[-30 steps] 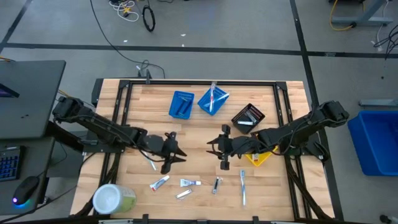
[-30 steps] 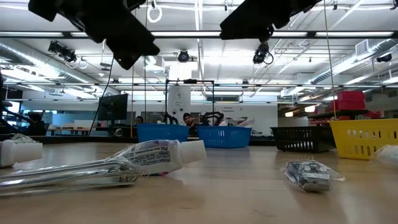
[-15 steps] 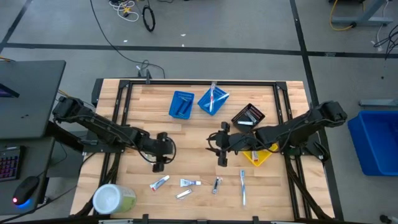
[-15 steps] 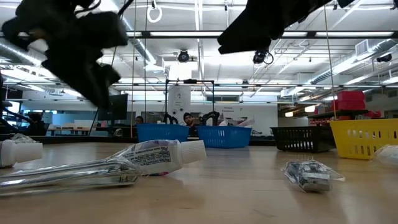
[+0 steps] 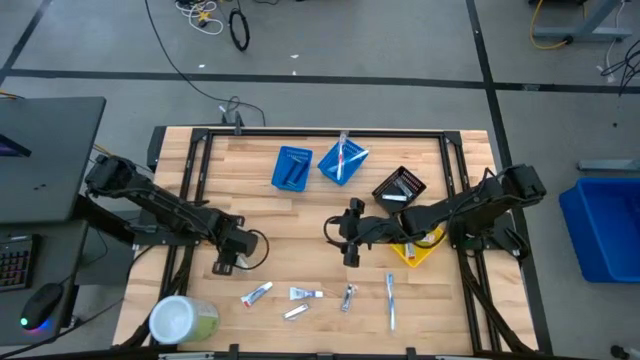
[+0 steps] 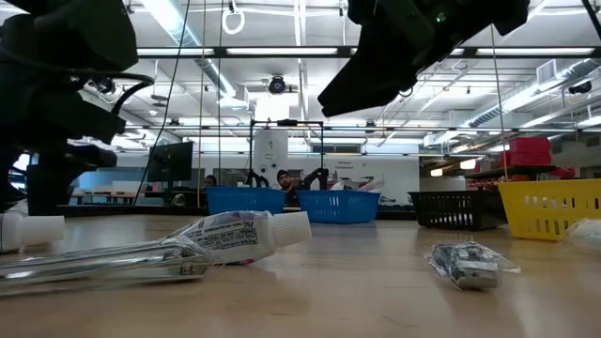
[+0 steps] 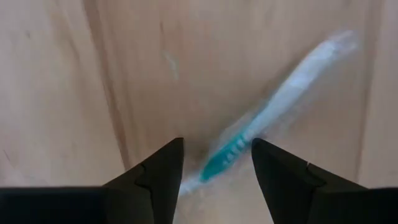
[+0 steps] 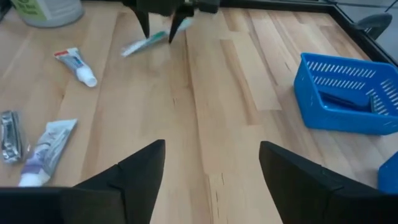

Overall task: Pick & Place Travel size toiletries
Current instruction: Put the green toothbrush into the right blue basket

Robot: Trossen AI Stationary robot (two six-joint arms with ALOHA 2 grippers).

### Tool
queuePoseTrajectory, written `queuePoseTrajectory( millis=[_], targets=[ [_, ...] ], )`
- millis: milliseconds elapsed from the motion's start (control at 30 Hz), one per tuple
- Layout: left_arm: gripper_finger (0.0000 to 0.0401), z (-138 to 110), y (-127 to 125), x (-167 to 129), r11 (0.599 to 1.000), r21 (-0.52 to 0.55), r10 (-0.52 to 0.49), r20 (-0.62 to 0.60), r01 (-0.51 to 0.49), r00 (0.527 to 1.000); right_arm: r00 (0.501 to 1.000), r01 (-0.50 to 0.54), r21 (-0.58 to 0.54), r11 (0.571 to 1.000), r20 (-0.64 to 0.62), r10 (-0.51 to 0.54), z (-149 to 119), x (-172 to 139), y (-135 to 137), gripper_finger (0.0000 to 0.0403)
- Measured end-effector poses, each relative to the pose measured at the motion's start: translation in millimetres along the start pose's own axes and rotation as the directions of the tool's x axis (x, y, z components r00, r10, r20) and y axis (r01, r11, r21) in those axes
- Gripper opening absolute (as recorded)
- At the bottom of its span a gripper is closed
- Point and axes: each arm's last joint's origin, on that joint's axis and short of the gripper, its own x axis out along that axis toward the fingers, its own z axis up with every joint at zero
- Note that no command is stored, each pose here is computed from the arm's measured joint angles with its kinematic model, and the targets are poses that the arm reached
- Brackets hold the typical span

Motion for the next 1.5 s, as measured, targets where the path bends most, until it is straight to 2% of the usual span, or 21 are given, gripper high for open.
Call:
queuePoseTrajectory(
  millis=[167,300,567,633,700,767,867,933,1033,1133,1200,1267,1367,1500],
  targets=[
    [0.0194,-4,-1,5,1.0,0.013,0.007,0.008,-0.007,1.0,1.0,0.004,0.004,1.0,0.001,-0.004,0,1,-1,0.0271],
    [0.0169,-4,-1,6,1.0,0.012,0.026,0.017,-0.027,1.0,1.0,0.009,0.013,1.0,0.012,-0.009,2,1,-4,0.0262],
    [0.0054,0,0,5,0.997,-0.029,0.072,0.064,-0.07,0.995,0.999,0.03,0.032,0.999,0.012,-0.03,2,4,-11,0.0241],
    [0.0026,11,0,1,0.992,-0.071,0.113,0.143,-0.104,0.983,0.999,0.039,0.048,0.998,0.014,-0.04,2,7,-15,0.0238],
    [0.0021,20,2,-6,0.979,-0.14,0.174,0.211,-0.147,0.962,0.998,0.049,0.069,0.996,0.032,-0.051,3,11,-18,0.0236],
    [0.0022,35,3,-14,0.967,-0.201,0.215,0.318,-0.156,0.923,0.998,0.059,0.073,0.996,0.03,-0.062,1,17,-22,0.0234],
    [0.004,58,6,-30,0.959,-0.255,0.24,0.491,-0.125,0.838,0.998,0.037,0.042,0.998,0.044,-0.039,0,26,-26,0.0231],
    [0.0045,72,11,-39,0.947,-0.303,0.274,0.602,-0.103,0.75,0.998,0.017,0.036,0.999,0.055,-0.019,-2,34,-29,0.0229],
    [0.0041,88,19,-55,0.915,-0.398,0.354,0.73,-0.057,0.585,0.998,0.023,0.076,0.997,0.049,-0.027,-7,43,-33,0.0227],
    [0.003,96,30,-68,0.877,-0.48,0.435,0.777,-0.018,0.455,0.997,0.027,0.15,0.988,0.063,-0.037,-7,46,-36,0.0222],
    [0.0029,99,38,-73,0.848,-0.53,0.492,0.777,-0.012,0.393,0.996,0.032,0.174,0.984,0.075,-0.045,-6,46,-38,0.0218],
    [0.0032,100,45,-76,0.833,-0.553,0.52,0.77,-0.02,0.369,0.993,0.081,0.174,0.981,0.066,-0.093,-6,44,-39,0.0212],
    [0.0041,100,51,-74,0.833,-0.553,0.516,0.763,-0.019,0.389,0.978,0.172,0.192,0.966,0.086,-0.192,-1,39,-43,0.0203],
    [0.0039,101,55,-67,0.826,-0.562,0.529,0.744,-0.047,0.409,0.947,0.226,0.294,0.929,0.158,-0.28,9,34,-48,0.0196]
  ],
)
